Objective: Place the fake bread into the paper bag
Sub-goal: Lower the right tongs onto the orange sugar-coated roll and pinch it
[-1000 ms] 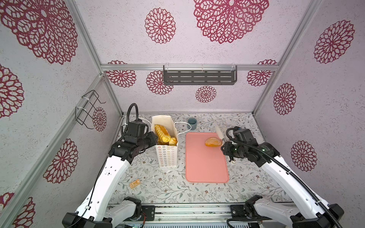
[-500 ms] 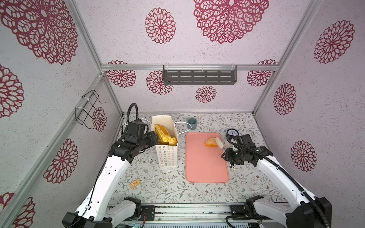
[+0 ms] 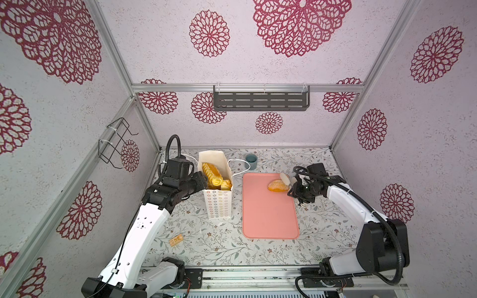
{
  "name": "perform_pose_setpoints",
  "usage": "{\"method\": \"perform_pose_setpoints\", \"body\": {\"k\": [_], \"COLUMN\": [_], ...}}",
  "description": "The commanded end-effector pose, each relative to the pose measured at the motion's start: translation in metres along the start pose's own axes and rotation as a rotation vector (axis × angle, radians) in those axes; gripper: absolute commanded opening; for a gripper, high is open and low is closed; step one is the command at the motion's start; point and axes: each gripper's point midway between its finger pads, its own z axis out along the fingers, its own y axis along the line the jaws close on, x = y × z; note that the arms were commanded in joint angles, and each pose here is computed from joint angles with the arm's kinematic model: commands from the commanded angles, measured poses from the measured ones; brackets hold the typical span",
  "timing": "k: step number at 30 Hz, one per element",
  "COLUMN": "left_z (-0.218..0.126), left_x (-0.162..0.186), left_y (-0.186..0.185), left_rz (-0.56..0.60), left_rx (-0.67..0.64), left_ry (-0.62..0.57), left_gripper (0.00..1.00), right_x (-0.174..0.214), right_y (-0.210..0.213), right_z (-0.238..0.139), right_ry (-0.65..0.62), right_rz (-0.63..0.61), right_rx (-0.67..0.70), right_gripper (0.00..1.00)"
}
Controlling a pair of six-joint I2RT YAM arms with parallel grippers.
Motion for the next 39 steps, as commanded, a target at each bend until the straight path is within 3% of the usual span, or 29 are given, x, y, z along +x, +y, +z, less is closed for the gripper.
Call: {"method": "perform_pose_setpoints", "body": {"k": [1,13,35,39], "left_z": [-0.003,0.0,0.001,0.0], "left_x": [-0.007,-0.006,-0.005,-0.005], "left_y": [-0.001,0.001,0.001,0.001], "left_rz": [0.009,0.01,0.005,0.005], "left_rx": [0.007,-0.001,0.005,0.01], "left_ry": [-0.034,-0.027,-0.029,-0.03], "left_gripper": [0.53,0.53,0.52,0.52], "right_x": [-0.018,-0.005,0.065,0.055], "right_y": [0.017,0.016,0.042,0.034], "right_z": [-0.005,0.014,-0.015,-0.025], "right_ry": [-0.028,0.047,0.106,0.052], "right_rz": [-0.049,-0.038,-0.089,-0.107], "right_rx": [-0.067,-0.1,-0.15,-0.082], "right_gripper": [0.46,0.46,0.46,0.46]}}
